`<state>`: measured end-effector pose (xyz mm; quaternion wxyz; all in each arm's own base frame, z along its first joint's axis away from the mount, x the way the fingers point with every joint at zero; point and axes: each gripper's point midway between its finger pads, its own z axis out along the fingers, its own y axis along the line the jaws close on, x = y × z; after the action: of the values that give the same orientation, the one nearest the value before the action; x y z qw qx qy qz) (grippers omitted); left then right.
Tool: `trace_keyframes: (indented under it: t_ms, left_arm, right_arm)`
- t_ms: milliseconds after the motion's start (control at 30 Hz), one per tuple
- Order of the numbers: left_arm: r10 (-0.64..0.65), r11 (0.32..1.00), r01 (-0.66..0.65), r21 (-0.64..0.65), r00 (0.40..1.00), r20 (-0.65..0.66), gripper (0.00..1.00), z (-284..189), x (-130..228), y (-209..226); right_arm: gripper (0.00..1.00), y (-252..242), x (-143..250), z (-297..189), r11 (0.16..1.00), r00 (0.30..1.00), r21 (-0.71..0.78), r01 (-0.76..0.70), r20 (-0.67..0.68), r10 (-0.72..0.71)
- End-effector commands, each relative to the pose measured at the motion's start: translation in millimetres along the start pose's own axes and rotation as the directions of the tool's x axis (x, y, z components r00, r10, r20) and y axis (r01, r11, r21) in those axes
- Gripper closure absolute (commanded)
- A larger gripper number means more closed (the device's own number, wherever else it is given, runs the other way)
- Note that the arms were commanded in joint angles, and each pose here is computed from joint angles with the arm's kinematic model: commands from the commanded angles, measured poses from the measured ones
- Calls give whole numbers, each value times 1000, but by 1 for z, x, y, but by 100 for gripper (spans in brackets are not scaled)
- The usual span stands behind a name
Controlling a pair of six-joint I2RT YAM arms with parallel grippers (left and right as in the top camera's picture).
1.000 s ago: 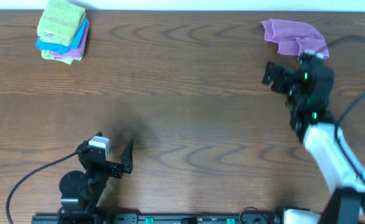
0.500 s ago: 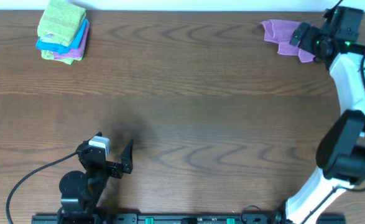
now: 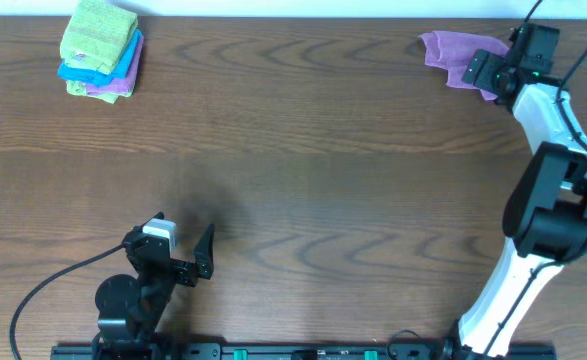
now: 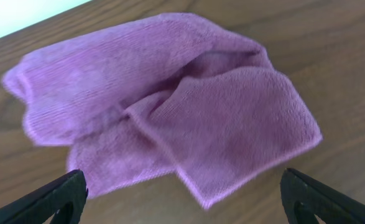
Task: Fold the cloth
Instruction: 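Reach the right gripper to the crumpled pink cloth and grasp it, then lift the pink cloth with the right gripper and carry it toward center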
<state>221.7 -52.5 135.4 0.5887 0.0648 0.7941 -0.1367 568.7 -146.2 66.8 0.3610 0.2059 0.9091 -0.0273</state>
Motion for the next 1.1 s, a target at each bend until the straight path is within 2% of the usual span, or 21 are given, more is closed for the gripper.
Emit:
trace_keyframes:
  t_ms: [0,233,400,500,567,600,633,867,1067]
  left_arm:
    - [-8,1000,8,-16,1000,-20,5,2,10,4]
    - [-8,1000,8,-16,1000,-20,5,2,10,4]
    - [-8,1000,8,-16,1000,-20,5,3,10,4]
    - [-8,1000,8,-16,1000,-20,5,2,10,4]
    - [-8,1000,8,-16,1000,-20,5,2,10,4]
    - [-8,1000,8,-16,1000,-20,5,3,10,4]
    - [-8,1000,8,-16,1000,-20,5,2,10,4]
    - [-8,1000,8,-16,1000,-20,5,2,10,4]
    - [-8,1000,8,-16,1000,-20,5,2,10,4]
  right_arm:
    - [1,-8,-6,12,998,998,40,56,37,-57]
    - [4,-9,0,40,995,993,46,87,72,-90]
    - [22,-9,2,48,995,992,45,94,84,-97]
    - [48,-9,2,49,995,992,46,93,83,-97]
    - [74,-9,3,49,995,992,46,93,83,-97]
    - [92,-9,3,49,995,992,46,94,82,-97]
    - [99,-9,3,49,995,992,46,94,81,-98]
    - [99,2,33,49,993,993,8,115,-35,-115]
    - [99,86,83,21,941,962,-328,85,-217,-163]
